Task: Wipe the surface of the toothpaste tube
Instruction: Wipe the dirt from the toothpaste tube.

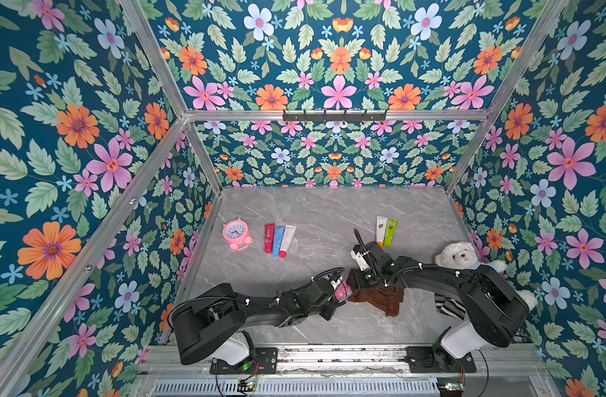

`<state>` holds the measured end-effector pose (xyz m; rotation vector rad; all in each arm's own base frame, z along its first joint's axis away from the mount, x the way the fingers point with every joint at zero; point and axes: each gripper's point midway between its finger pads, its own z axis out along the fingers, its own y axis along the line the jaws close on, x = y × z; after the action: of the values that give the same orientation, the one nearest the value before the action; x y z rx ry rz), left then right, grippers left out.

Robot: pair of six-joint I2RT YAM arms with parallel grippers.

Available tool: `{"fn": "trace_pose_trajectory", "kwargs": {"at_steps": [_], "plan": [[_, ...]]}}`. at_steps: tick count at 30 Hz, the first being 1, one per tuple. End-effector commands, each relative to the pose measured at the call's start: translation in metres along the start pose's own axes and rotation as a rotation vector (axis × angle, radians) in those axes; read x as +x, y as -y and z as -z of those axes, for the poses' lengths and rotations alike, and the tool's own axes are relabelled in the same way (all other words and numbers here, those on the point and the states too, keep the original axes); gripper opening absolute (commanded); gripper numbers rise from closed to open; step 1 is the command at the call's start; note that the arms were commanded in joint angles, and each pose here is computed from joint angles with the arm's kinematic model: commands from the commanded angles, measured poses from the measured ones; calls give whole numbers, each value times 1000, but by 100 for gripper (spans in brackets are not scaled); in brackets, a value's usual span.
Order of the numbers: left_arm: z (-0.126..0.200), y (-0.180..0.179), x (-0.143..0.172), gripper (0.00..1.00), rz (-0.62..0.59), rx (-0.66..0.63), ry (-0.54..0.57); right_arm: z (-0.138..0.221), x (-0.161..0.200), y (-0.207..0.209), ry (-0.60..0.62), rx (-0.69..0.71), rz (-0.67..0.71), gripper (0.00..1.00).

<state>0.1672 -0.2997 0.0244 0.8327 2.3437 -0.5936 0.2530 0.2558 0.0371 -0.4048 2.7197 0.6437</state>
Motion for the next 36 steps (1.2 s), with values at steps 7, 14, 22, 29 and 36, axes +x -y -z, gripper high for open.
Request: {"fn": "trace_pose_trajectory", "kwargs": {"at_steps": [7, 14, 22, 29, 36], "plan": [[-1, 3, 0, 0, -12, 15, -4, -18, 4, -3, -3, -30, -6, 22], [-2, 4, 1, 0, -15, 18, -12, -4, 15, -42, -12, -147, 38, 4], [-2, 5, 1, 0, -17, 19, -13, 4, 3, -51, 49, -167, 48, 0], [0, 3, 0, 0, -13, 16, -2, -18, 3, -44, -14, -186, 27, 0], [2, 3, 0, 0, -11, 15, 4, -33, 20, 20, -60, -67, -98, 0]]}}
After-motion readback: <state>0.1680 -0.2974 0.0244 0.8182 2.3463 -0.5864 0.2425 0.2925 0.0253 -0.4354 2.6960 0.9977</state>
